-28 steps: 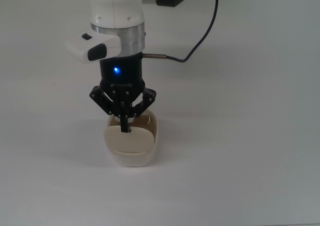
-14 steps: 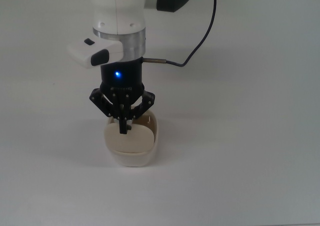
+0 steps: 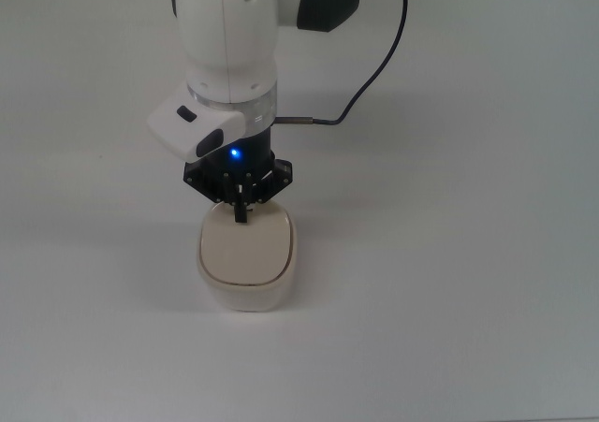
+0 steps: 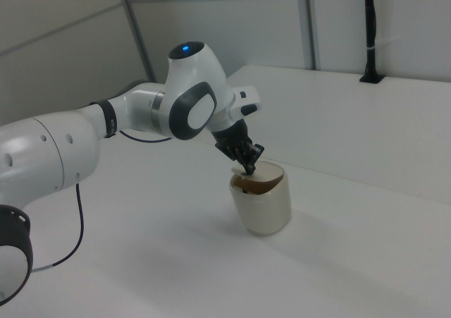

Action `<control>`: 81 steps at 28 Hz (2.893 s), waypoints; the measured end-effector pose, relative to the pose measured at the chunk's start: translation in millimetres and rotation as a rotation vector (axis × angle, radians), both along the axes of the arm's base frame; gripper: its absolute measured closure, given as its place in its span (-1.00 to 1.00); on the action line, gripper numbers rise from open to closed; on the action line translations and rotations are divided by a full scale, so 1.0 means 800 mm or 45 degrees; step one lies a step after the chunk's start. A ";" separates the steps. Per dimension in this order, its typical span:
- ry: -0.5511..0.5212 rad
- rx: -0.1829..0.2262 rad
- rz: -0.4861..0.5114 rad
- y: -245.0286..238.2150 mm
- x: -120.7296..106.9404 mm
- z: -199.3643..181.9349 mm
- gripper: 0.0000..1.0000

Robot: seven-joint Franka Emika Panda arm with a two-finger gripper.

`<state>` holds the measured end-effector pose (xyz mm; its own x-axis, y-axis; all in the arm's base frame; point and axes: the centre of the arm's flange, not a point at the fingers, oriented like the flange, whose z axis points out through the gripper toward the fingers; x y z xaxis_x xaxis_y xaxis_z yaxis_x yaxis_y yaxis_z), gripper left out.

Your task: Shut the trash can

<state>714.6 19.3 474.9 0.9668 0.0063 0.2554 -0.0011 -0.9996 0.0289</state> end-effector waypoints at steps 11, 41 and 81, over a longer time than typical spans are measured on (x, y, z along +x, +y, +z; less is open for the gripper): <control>0.069 -0.002 0.026 0.009 -0.004 -0.029 0.98; 0.089 0.021 0.035 0.010 -0.014 0.012 0.71; 0.291 -0.021 0.025 -0.004 -0.070 0.082 -1.00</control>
